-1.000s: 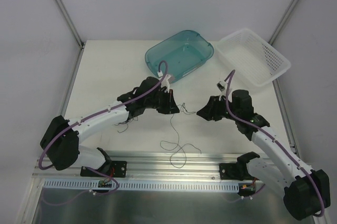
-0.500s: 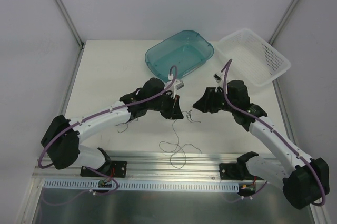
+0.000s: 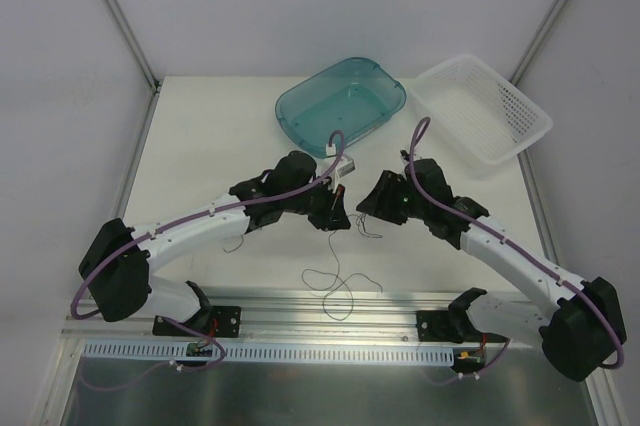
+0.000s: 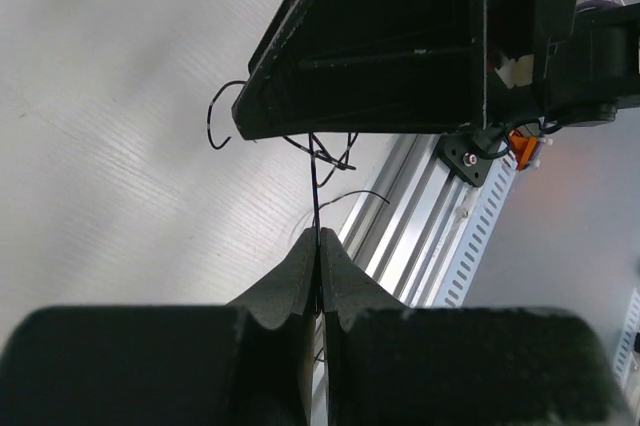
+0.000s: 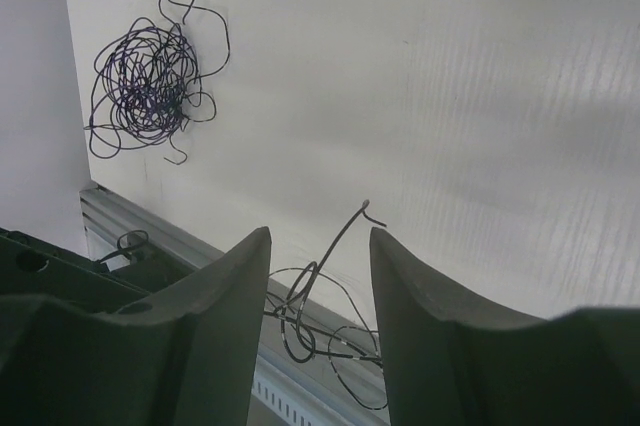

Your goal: Untangle the cables

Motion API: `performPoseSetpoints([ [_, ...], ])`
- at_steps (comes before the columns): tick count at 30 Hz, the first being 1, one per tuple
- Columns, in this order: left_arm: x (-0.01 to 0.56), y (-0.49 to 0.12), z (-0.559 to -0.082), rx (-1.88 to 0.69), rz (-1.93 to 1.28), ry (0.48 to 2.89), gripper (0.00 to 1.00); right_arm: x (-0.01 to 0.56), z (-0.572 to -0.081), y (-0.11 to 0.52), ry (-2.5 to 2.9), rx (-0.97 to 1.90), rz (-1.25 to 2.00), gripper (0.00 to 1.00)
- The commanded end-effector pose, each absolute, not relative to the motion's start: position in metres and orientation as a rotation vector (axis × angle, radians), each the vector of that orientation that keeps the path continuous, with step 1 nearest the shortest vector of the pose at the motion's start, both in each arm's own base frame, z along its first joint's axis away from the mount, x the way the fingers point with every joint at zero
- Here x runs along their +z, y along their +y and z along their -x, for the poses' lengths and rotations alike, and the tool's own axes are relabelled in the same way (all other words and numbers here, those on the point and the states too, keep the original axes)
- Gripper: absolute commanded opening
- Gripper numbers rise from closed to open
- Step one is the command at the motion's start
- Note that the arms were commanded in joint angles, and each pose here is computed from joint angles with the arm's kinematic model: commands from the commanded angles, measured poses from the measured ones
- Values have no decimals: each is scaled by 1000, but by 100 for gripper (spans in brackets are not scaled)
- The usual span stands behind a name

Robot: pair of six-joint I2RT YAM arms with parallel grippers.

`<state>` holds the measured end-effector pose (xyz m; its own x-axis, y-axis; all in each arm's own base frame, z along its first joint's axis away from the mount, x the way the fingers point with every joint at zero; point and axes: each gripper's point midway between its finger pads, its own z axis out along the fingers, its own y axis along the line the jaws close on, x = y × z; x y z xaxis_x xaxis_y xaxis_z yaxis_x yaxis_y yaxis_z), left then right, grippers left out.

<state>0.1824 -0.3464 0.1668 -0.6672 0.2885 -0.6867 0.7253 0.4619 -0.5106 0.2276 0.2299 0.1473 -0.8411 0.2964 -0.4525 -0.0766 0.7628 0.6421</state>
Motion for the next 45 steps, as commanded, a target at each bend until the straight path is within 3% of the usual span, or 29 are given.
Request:
performPoseSetpoints([
  [1, 186, -348, -187, -1092, -874, 2111, 0, 159, -234, 239, 2374, 937, -222, 46],
  [13, 175, -343, -189, -1041, -877, 2142, 0, 156, -230, 242, 2395, 914, -205, 22],
  [18, 172, -338, -190, -1013, -877, 2148, 0, 154, -230, 238, 2401, 885, -213, 1],
  [34, 139, -301, -191, -836, -760, 2243, 0, 168, -247, 144, 2273, 578, -395, 1],
  [45, 129, -271, -210, -726, -553, 2289, 0, 173, -247, 107, 2228, 527, -484, 1],
])
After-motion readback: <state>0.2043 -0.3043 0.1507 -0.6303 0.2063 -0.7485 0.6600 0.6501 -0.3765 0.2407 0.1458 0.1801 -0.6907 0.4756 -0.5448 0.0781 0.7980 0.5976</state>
